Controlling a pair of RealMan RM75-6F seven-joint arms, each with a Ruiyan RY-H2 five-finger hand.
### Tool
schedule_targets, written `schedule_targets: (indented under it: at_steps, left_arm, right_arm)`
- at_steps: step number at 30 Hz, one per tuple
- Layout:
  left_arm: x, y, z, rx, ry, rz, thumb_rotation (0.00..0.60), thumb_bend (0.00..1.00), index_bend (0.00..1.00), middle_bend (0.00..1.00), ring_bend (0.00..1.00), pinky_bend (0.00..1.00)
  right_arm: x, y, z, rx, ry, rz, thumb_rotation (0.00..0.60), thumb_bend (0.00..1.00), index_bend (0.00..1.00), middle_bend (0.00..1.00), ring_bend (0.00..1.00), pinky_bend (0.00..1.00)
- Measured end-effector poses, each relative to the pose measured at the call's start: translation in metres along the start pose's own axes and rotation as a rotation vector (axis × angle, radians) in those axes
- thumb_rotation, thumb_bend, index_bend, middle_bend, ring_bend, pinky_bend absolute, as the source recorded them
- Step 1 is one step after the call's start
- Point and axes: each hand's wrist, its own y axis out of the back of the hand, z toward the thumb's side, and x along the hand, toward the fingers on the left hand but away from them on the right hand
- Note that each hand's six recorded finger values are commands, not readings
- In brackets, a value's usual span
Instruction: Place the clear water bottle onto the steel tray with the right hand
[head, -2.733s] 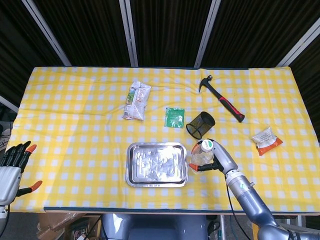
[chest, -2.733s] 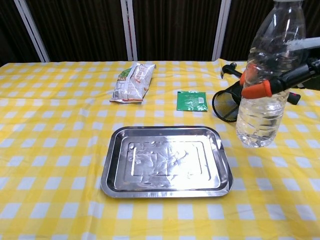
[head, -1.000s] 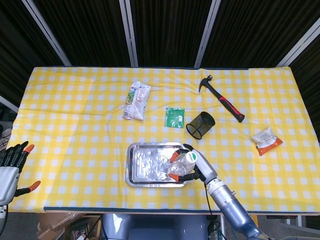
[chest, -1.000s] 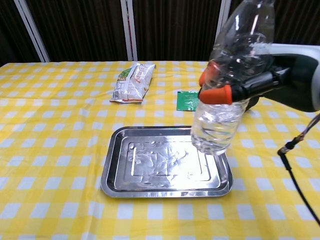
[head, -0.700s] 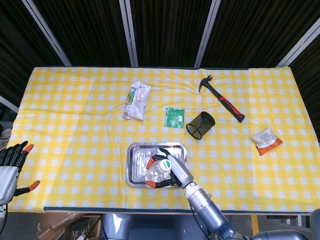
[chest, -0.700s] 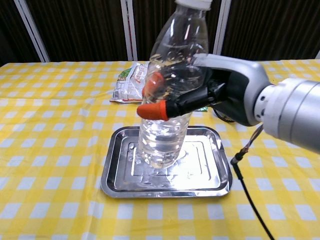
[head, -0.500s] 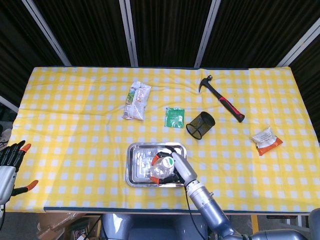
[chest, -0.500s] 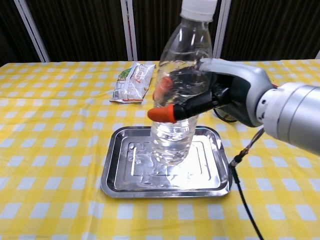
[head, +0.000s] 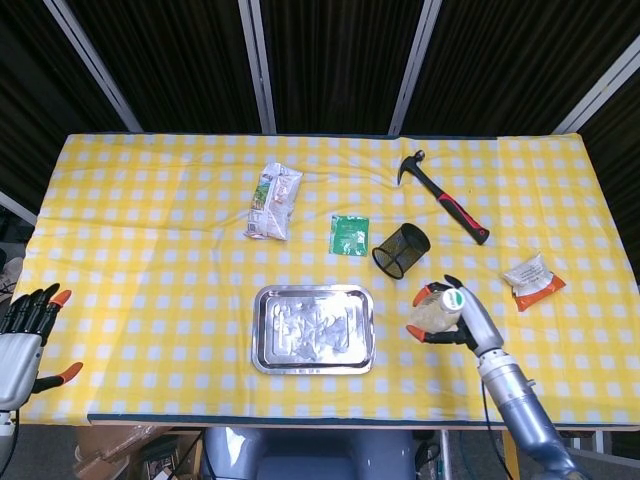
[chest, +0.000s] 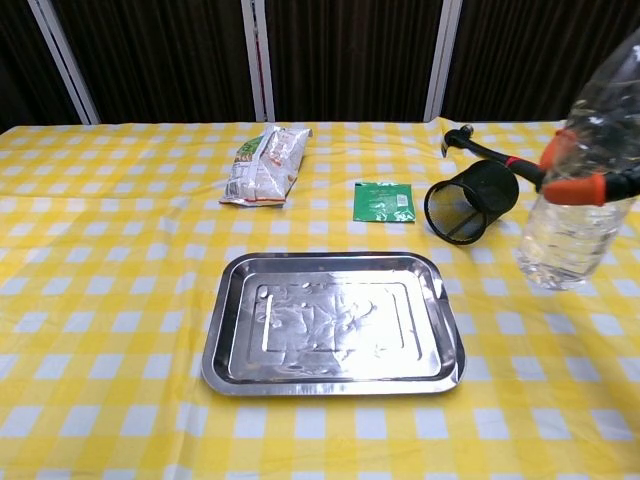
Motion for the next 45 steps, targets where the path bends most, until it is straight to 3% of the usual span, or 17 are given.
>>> schedule_targets:
  at_steps: [6,11,18,25,30,34,37,45]
  left_arm:
    - [0.0,0.0,0.002,-0.001,-0.004,0.002,0.6,0.17,0.06,0.0,0.0,0.0]
    - [0.0,0.001,0.0,-0.006,0.0,0.003,0.6,0.17,0.06,0.0,0.0,0.0]
    - [0.001,0.002,-0.002,-0.015,0.001,0.001,0.6,0.17,0.06,0.0,0.0,0.0]
    - [0.002,0.002,-0.004,-0.018,-0.001,-0.004,0.6,0.17,0.06,0.0,0.0,0.0]
    - [0.002,0.005,-0.008,-0.027,0.007,0.002,0.6,0.17,0.06,0.0,0.0,0.0]
    - [0.001,0.006,-0.008,-0.028,0.003,0.003,0.6,0.17,0.06,0.0,0.0,0.0]
    - [0.001,0.005,-0.007,-0.025,0.001,0.0,0.6,0.17,0.06,0.0,0.0,0.0]
    - [0.002,-0.001,-0.001,-0.003,-0.005,-0.012,0.6,0.17,0.06,0.0,0.0,0.0]
  right_arm:
    - [0.01,0.019,-0.009,-0.019,0.005,0.009,0.593,1.0,1.0,0.95,0.57,0.01]
    - [0.005,0.005,-0.001,-0.024,0.027,0.059,0.592,1.0,1.0,0.95,0.56,0.01]
    - [-0.009,-0.044,0.025,-0.042,0.086,0.155,0.592,1.0,1.0,0.95,0.56,0.01]
    - [-0.017,-0.115,0.067,-0.069,0.169,0.28,0.593,1.0,1.0,0.95,0.56,0.01]
    - [-0.018,-0.146,0.08,-0.06,0.169,0.307,0.594,1.0,1.0,0.95,0.56,0.01]
    - [-0.02,-0.135,0.074,-0.057,0.138,0.253,0.594,1.0,1.0,0.95,0.56,0.01]
    - [-0.021,-0.113,0.063,-0.042,0.109,0.202,0.593,1.0,1.0,0.95,0.56,0.01]
    - [-0.003,-0.016,0.012,0.016,0.007,0.026,0.591,1.0,1.0,0.95,0.56,0.01]
